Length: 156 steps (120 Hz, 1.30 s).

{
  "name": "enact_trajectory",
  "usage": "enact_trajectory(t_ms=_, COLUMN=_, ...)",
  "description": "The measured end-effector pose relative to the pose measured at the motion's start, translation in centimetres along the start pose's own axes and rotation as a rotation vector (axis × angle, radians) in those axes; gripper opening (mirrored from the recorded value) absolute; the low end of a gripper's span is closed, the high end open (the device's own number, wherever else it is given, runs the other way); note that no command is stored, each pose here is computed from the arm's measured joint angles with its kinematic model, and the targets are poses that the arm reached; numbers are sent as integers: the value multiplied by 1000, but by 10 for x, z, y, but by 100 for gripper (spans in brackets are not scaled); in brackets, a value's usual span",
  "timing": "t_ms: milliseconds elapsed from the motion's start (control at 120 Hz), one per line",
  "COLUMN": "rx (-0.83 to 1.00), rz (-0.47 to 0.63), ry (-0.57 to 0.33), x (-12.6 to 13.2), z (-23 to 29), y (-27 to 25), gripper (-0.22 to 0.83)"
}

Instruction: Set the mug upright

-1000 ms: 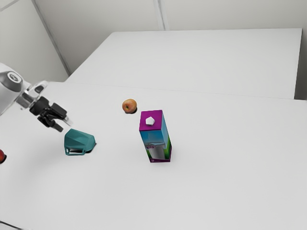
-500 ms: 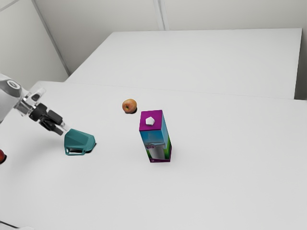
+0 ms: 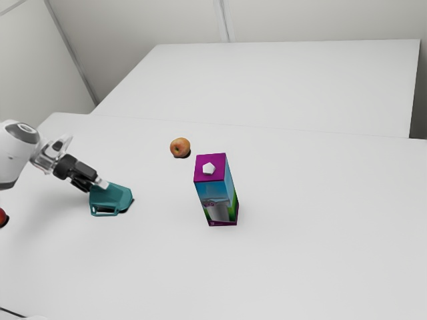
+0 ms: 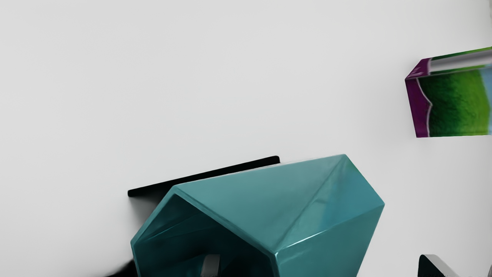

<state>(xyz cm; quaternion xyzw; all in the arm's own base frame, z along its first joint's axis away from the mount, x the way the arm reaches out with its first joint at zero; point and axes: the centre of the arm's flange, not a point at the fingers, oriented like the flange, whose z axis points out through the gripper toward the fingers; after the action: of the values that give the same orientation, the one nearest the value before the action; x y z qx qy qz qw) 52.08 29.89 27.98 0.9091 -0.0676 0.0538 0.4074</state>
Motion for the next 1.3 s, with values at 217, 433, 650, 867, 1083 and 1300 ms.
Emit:
enact_trajectory(t_ms=217, rx=-30, rz=15, ry=-4, x=-1, z=4, y=1, gripper=17)
enact_trajectory(t_ms=433, rx=-32, rz=42, ry=-13, x=3, z=4, y=9, gripper=-2)
enact_trajectory(t_ms=650, rx=-28, rz=63, ry=-13, x=5, z=-1, y=16, gripper=-8)
enact_trajectory(t_ms=867, rx=4, rz=119, ry=-36, x=18, z=-3, y=44, gripper=-15)
enact_trajectory(t_ms=1083, rx=162, rz=230, ry=-127, x=39, z=12, y=101, gripper=-17)
enact_trajectory(t_ms=1300, rx=349, rz=293, ry=-224, x=50, z=38, y=143, gripper=-17)
